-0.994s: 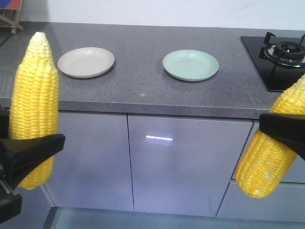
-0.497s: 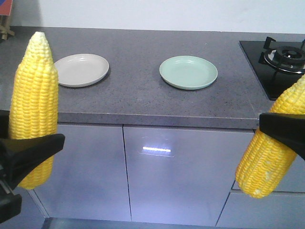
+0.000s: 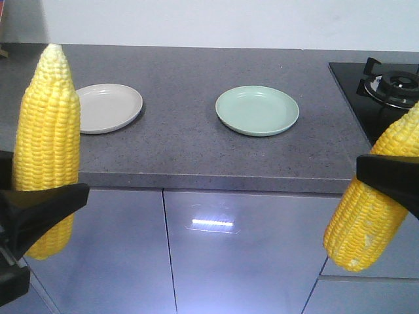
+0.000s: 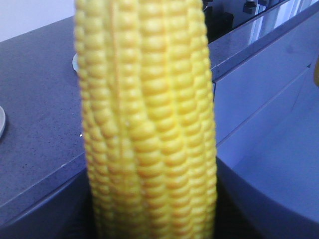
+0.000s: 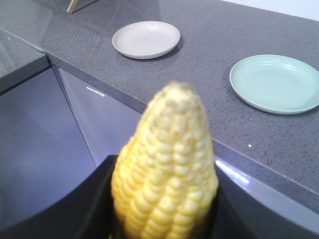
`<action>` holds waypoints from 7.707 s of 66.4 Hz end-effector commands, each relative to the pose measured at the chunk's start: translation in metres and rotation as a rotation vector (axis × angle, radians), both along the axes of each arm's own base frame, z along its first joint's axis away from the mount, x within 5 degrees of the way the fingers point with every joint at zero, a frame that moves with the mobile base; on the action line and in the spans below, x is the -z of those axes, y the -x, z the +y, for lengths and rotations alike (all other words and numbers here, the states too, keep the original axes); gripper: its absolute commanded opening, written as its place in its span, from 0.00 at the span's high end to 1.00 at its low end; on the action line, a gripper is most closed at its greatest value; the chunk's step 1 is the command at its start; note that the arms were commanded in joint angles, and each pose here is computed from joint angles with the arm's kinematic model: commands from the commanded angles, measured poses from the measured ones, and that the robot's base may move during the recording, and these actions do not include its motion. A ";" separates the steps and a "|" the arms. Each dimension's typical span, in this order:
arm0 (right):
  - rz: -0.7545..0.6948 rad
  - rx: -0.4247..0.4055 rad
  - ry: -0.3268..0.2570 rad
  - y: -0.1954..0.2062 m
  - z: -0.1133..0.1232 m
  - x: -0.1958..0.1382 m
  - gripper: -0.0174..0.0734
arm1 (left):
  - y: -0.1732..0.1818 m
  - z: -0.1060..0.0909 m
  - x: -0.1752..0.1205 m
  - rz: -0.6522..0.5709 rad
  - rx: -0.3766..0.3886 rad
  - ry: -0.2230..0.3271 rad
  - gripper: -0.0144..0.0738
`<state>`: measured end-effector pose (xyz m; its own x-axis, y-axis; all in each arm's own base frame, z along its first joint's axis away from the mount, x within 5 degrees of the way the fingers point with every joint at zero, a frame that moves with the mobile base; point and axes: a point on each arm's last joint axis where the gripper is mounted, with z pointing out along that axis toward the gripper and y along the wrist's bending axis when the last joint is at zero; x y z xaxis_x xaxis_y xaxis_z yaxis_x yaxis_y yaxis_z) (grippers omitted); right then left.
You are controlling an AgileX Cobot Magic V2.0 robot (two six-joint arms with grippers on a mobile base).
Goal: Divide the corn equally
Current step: 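Drive the base up to the counter with the empty white and green plates, then hold both cobs upright while the base settles in front of the plates, then lower the right gripper's cob onto the green plate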
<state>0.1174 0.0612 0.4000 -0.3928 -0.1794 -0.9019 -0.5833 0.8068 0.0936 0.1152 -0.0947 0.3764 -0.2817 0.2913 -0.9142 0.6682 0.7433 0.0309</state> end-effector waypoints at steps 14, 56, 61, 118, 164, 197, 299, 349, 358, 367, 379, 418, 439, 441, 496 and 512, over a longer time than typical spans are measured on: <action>-0.072 0.024 -0.047 -0.001 -0.001 -0.013 0.59 | 0.000 0.000 -0.016 -0.076 -0.007 0.072 0.54; -0.072 0.024 -0.047 -0.001 -0.001 -0.013 0.59 | 0.000 0.000 -0.016 -0.076 -0.007 0.072 0.54; -0.072 0.024 -0.047 -0.001 -0.001 -0.013 0.59 | 0.000 0.000 -0.016 -0.076 -0.007 0.072 0.54; -0.072 0.024 -0.047 -0.001 -0.001 -0.013 0.59 | 0.000 0.000 -0.016 -0.076 -0.007 0.072 0.54; -0.072 0.024 -0.047 -0.001 -0.001 -0.013 0.59 | 0.000 0.000 -0.016 -0.076 -0.007 0.072 0.54; -0.072 0.024 -0.047 -0.001 -0.001 -0.013 0.59 | 0.000 0.000 -0.016 -0.076 -0.007 0.072 0.54; -0.072 0.024 -0.047 -0.001 -0.001 -0.013 0.59 | 0.000 0.000 -0.016 -0.076 -0.007 0.072 0.54; -0.072 0.024 -0.047 -0.001 -0.001 -0.013 0.59 | 0.000 0.000 -0.016 -0.076 -0.007 0.072 0.54; -0.072 0.024 -0.047 -0.001 -0.001 -0.013 0.59 | 0.000 0.000 -0.016 -0.076 -0.007 0.072 0.54; -0.072 0.024 -0.047 -0.001 -0.001 -0.013 0.59 | 0.000 0.000 -0.016 -0.076 -0.007 0.072 0.54; -0.072 0.024 -0.047 -0.001 -0.001 -0.013 0.59 | 0.000 0.000 -0.016 -0.076 -0.007 0.072 0.54; -0.072 0.024 -0.047 -0.001 -0.001 -0.013 0.59 | 0.000 0.000 -0.016 -0.076 -0.007 0.072 0.54; -0.058 0.022 -0.066 0.000 0.000 -0.013 0.59 | 0.000 0.000 -0.016 -0.076 -0.007 0.072 0.54; -0.050 0.019 -0.080 0.000 0.001 -0.013 0.59 | 0.000 0.000 -0.016 -0.076 -0.007 0.072 0.54; 0.390 -0.002 -0.094 -0.081 0.023 -0.018 0.58 | 0.000 0.000 -0.016 -0.076 -0.007 0.072 0.54; 0.525 -0.006 -0.052 -0.134 0.033 -0.007 0.58 | 0.000 0.000 -0.016 -0.076 -0.007 0.072 0.54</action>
